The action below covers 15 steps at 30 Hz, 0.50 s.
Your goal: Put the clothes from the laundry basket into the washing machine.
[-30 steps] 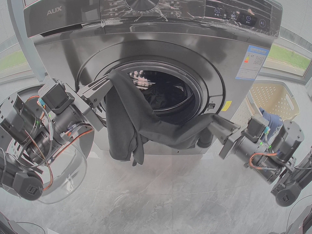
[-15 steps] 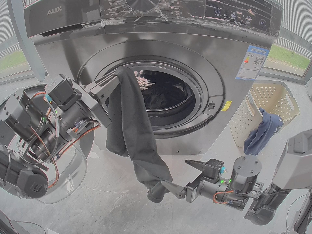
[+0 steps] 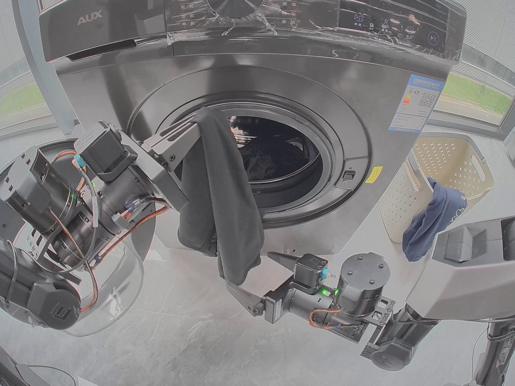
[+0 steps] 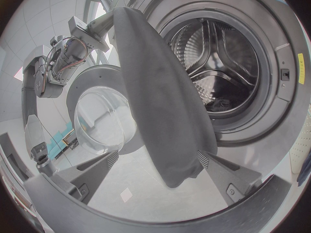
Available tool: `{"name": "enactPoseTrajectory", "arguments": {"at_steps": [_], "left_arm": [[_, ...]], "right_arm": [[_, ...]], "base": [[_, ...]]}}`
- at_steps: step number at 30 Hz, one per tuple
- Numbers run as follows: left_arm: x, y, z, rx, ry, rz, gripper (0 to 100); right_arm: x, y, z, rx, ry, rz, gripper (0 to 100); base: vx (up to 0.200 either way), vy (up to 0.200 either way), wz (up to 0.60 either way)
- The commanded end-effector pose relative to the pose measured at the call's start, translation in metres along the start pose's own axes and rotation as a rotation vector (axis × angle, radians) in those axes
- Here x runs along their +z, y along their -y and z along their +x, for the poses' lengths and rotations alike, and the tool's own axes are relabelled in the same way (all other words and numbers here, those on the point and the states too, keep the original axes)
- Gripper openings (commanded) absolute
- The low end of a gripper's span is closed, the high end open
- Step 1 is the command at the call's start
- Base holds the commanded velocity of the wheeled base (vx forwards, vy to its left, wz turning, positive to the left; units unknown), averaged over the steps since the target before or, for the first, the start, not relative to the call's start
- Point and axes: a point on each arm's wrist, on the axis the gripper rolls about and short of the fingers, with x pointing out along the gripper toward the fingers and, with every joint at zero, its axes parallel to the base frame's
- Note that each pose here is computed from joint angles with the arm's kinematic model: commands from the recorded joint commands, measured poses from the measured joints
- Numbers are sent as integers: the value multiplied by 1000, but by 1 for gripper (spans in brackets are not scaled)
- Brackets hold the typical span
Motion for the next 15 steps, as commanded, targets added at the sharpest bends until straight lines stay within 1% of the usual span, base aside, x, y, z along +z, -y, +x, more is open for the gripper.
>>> {"name": "enactPoseTrajectory", "arguments": {"at_steps": [1,6,7,8,12,15], "left_arm": [[2,4,1,-11,10,-4,0],[7,4,-1,-11,21,-2,0],[7,4,-1,-11,21,-2,0],[8,4,-1,-10,25,0,0],[8,5,-1,-12,22,-2,0],[8,4,-1,-11,22,-1,0]], "right_arm": [[-4,10,27,-19,45,-6,100],[2,29,49,-61,111,-10,100],[2,29,49,-61,111,-10,100],[2,35,54,-74,121,-14,100],[1,37,61,-74,132,-24,100],[-2,33,63,-57,131,-24,100]], "base": [[0,0,0],[0,0,0],[0,0,0],[0,0,0],[0,0,0],[0,0,0]]}}
